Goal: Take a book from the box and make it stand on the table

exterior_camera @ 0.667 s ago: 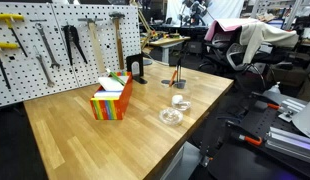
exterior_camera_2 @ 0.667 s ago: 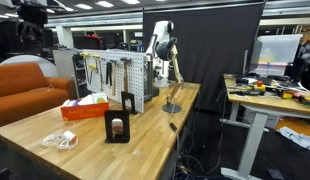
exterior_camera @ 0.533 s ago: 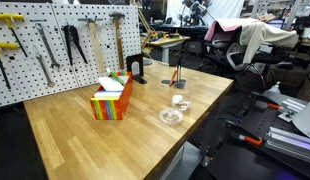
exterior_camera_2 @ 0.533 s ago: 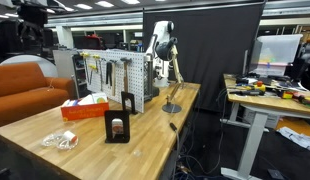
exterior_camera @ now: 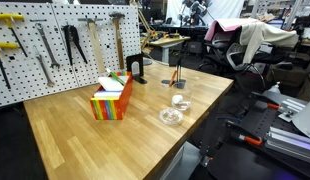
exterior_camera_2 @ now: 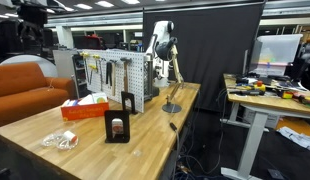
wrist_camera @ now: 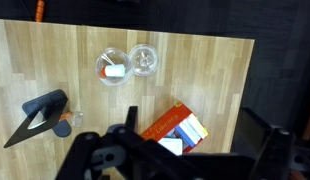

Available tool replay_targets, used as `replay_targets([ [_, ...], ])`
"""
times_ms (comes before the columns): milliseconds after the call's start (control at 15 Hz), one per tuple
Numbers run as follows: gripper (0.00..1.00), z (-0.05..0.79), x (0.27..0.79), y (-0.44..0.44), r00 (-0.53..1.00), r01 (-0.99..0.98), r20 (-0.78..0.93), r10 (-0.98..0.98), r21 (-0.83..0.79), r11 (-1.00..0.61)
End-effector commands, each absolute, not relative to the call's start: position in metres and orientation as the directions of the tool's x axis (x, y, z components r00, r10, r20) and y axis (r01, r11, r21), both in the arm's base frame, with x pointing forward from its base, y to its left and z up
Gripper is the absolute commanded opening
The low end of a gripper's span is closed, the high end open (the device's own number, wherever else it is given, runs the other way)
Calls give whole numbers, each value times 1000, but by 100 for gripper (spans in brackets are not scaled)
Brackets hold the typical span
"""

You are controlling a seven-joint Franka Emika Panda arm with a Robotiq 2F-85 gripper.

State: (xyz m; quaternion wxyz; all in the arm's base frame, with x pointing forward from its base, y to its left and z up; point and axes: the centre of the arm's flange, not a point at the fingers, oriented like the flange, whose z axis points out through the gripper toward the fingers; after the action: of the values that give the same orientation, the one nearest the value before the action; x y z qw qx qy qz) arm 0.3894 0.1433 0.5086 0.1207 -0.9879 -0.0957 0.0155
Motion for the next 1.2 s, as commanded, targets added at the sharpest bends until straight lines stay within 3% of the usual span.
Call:
replay_targets([
  [0,100,502,391,145,982,175,-28,188,-254,-951],
  [533,100,440,422,152,975,139,-137,174,-235,-962],
  [1133,100,444,409,148,974,150,-131,184,-235,-961],
])
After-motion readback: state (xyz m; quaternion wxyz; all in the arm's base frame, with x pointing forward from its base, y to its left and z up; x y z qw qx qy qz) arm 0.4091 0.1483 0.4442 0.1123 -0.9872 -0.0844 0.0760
